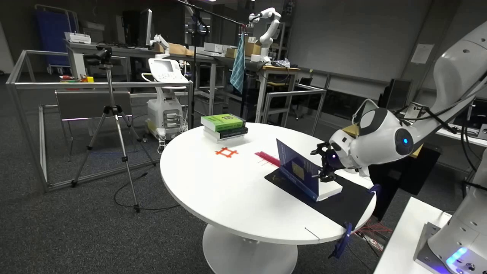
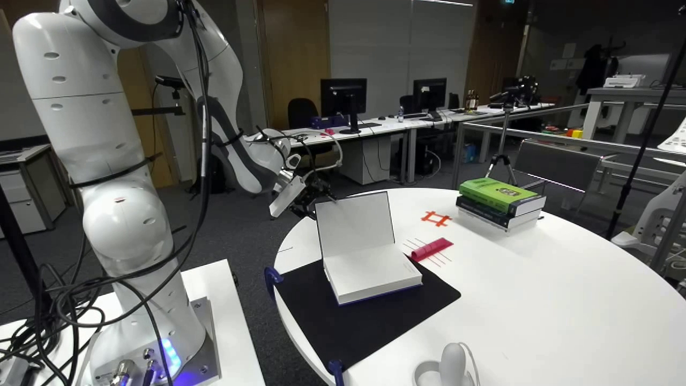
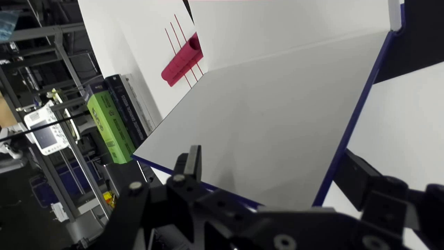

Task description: Close the blue book.

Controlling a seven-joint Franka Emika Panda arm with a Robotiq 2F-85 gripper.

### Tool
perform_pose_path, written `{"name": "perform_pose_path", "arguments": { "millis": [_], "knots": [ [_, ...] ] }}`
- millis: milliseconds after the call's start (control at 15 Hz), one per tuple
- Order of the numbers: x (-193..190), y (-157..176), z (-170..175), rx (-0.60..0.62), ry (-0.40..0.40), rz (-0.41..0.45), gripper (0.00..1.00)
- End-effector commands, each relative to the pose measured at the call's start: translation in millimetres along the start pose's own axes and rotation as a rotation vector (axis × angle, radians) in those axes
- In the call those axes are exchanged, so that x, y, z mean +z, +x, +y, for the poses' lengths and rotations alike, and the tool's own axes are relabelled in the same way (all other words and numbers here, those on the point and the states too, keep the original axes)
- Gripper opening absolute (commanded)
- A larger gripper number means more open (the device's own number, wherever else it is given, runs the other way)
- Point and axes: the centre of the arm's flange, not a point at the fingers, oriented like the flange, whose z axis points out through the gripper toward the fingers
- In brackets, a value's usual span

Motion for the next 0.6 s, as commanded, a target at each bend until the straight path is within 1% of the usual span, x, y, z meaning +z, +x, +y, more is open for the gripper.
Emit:
{"name": "perform_pose_path", "arguments": {
  "millis": [0,267,533],
  "knots": [
    [-23.6,-11.7,28.6,0.104,-0.031,-0.006,1.00],
    [-34.3,-14.3,46.2,0.196,-0.053,-0.041,1.00],
    [-44.9,-18.7,58.1,0.305,-0.038,-0.082,1.00]
  ]
}}
